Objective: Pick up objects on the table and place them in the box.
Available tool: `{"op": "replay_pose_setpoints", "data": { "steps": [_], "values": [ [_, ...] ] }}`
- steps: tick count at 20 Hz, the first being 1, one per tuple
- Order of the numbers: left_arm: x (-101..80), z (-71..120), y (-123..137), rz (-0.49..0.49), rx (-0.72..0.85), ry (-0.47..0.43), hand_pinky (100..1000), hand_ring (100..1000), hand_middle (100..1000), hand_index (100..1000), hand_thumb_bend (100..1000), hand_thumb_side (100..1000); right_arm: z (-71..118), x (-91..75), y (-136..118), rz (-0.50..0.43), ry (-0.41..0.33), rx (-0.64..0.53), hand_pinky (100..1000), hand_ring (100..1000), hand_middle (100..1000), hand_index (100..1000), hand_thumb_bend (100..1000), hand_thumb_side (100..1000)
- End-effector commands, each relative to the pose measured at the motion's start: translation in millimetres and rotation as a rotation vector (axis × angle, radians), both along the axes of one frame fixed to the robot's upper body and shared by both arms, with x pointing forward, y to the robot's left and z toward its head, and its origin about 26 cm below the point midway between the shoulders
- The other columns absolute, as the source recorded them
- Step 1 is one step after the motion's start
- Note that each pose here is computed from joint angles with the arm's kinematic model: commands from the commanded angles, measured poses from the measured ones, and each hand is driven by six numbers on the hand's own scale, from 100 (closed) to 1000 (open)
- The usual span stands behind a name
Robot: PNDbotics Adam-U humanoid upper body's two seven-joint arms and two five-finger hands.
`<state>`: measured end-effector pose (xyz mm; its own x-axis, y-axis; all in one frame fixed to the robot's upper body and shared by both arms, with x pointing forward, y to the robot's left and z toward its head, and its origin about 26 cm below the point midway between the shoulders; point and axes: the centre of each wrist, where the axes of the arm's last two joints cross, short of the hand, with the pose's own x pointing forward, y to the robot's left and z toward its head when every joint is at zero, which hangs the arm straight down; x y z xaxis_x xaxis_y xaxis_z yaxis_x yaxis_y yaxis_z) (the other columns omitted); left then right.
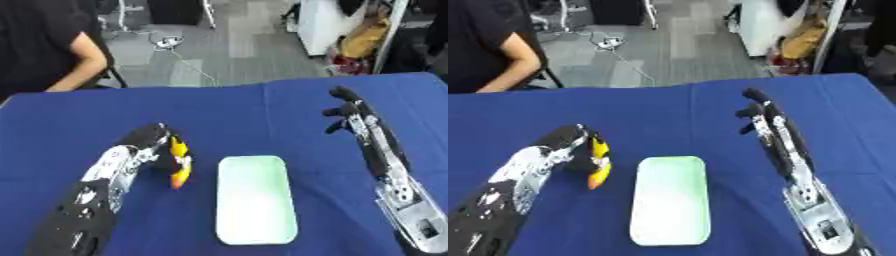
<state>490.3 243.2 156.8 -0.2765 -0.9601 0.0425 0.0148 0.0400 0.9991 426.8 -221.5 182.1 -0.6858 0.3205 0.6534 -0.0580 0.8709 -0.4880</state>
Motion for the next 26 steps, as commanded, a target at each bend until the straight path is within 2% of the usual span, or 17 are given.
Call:
{"op": "replay_pose_setpoints", "data": {
  "steps": [1, 2, 3, 4, 9, 12, 15, 19, 21, 22, 23, 24, 25, 26],
  "values": [
    [0.3, -2.3, 3, -0.010, 0.032, 0.011, 631, 565, 629, 736, 100, 675, 10.3, 0.4, -1, 0.004, -0.030, -0.004, 549, 736, 899, 974, 100, 973],
    [0.1, -2.0, 3, -0.021, 0.037, 0.006, 631, 565, 629, 736, 100, 675, 10.4, 0.4, -1, 0.004, -0.030, -0.004, 549, 736, 899, 974, 100, 973],
    [-0.4, 1.0, 0, -0.080, 0.050, -0.016, 654, 569, 614, 731, 100, 603, 10.3, 0.4, -1, 0.004, -0.030, -0.005, 548, 736, 899, 975, 100, 973],
    [-1.3, 3.1, 2, -0.147, 0.060, -0.036, 671, 575, 617, 731, 100, 576, 10.2, 0.4, -1, 0.004, -0.030, -0.005, 548, 736, 899, 975, 100, 973],
    [-10.4, 30.8, 23, -0.568, 0.174, -0.192, 673, 567, 611, 724, 100, 415, 9.9, 0.3, -3, -0.002, -0.029, -0.009, 548, 736, 900, 975, 100, 973],
    [-16.4, 40.1, 35, -0.681, 0.186, -0.257, 672, 550, 598, 719, 100, 442, 10.2, 0.4, -4, -0.004, -0.030, -0.010, 548, 736, 900, 975, 100, 973],
    [-19.0, 40.8, 40, -0.716, 0.164, -0.277, 674, 546, 595, 717, 100, 454, 10.9, 0.4, -4, -0.006, -0.032, -0.008, 549, 736, 900, 975, 100, 973],
    [-20.1, 41.0, 40, -0.710, 0.115, -0.293, 669, 547, 607, 733, 100, 457, 10.9, 0.5, -4, -0.006, -0.032, -0.008, 549, 736, 900, 975, 100, 973],
    [-20.4, 43.4, 40, -0.654, 0.071, -0.308, 672, 586, 679, 818, 100, 454, 10.7, 0.7, -5, -0.009, -0.030, -0.009, 549, 736, 900, 975, 100, 973],
    [-20.2, 45.0, 39, -0.607, 0.054, -0.307, 680, 610, 709, 845, 100, 494, 10.5, 0.8, -6, -0.010, -0.030, -0.009, 549, 736, 900, 975, 100, 973],
    [-19.6, 46.0, 37, -0.560, 0.036, -0.297, 683, 627, 719, 856, 100, 497, 10.4, 0.9, -6, -0.010, -0.029, -0.009, 549, 736, 900, 975, 100, 973],
    [-18.6, 48.2, 33, -0.525, 0.025, -0.284, 679, 606, 705, 841, 100, 489, 10.3, 0.9, -5, -0.010, -0.028, -0.009, 549, 736, 900, 975, 100, 973],
    [-17.8, 50.5, 30, -0.499, 0.023, -0.270, 693, 635, 701, 843, 100, 470, 10.3, 1.0, -5, -0.008, -0.028, -0.009, 549, 736, 899, 975, 100, 971],
    [-15.7, 53.5, 27, -0.466, 0.036, -0.246, 687, 611, 672, 830, 100, 466, 10.1, 1.0, -4, -0.005, -0.027, -0.009, 549, 736, 900, 975, 100, 971]
  ]
}}
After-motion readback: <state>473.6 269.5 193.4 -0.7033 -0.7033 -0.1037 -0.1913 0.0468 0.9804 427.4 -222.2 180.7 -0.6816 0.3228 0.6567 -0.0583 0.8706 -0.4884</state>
